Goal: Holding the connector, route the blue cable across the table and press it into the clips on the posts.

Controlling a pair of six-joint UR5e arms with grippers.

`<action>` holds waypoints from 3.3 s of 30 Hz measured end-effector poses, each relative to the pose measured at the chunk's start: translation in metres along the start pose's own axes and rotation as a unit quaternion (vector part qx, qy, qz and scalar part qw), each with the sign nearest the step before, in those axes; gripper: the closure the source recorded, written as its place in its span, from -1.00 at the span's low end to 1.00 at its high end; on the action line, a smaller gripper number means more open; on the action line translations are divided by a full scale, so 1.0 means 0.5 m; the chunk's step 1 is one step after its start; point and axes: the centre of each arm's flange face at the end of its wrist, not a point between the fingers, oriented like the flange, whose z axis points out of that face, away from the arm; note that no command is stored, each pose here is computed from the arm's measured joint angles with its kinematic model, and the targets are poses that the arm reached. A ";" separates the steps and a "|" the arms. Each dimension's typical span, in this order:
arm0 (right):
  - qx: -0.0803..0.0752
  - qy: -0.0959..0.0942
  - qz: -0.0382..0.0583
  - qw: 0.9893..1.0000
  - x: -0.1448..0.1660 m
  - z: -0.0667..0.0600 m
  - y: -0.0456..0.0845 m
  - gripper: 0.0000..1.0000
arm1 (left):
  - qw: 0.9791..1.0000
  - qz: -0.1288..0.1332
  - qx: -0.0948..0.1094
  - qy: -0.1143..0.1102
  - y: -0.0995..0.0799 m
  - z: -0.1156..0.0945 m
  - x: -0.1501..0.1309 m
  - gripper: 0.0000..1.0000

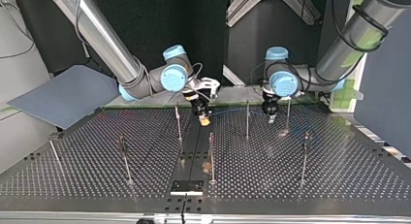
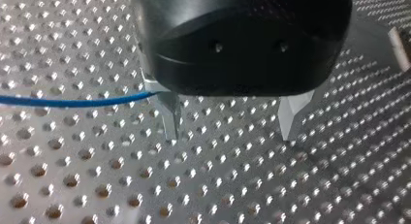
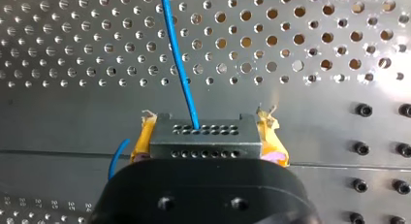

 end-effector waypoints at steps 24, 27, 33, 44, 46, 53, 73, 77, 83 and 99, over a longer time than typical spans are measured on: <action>-0.015 -0.006 0.008 1.000 -0.004 0.000 0.028 1.00 | 0.999 -0.026 0.036 -0.028 -0.053 -0.177 -0.019 -1.00; -0.017 -0.010 0.009 1.000 -0.007 -0.002 0.031 1.00 | 0.999 -0.021 0.042 -0.022 -0.067 -0.211 -0.012 -1.00; -0.019 -0.015 0.009 1.000 -0.010 -0.003 0.035 1.00 | 0.999 -0.013 0.045 -0.015 -0.101 -0.266 -0.003 -1.00; -0.023 -0.015 0.010 1.000 -0.009 -0.002 0.047 1.00 | 0.994 -0.013 0.102 -0.035 -0.195 -0.299 0.011 -1.00; -0.023 -0.015 0.010 1.000 -0.009 -0.002 0.048 1.00 | 0.993 -0.014 0.111 -0.035 -0.207 -0.293 0.013 -1.00; -0.025 -0.014 0.011 1.000 -0.007 -0.001 0.054 1.00 | 0.992 -0.014 0.119 -0.031 -0.234 -0.256 0.022 -1.00; -0.030 -0.012 0.012 0.999 -0.005 0.001 0.070 1.00 | 0.994 -0.030 0.108 -0.017 -0.264 -0.120 0.043 -1.00; -0.030 -0.012 0.012 0.999 -0.005 0.002 0.072 1.00 | 0.995 -0.027 0.100 -0.008 -0.271 -0.093 0.054 -1.00; -0.029 -0.013 0.012 0.999 -0.005 0.002 0.073 1.00 | 0.996 -0.033 0.082 -0.020 -0.273 -0.049 0.057 -1.00; -0.031 -0.012 0.012 0.999 -0.004 0.003 0.078 1.00 | 0.997 -0.030 0.056 -0.047 -0.287 -0.024 0.023 0.44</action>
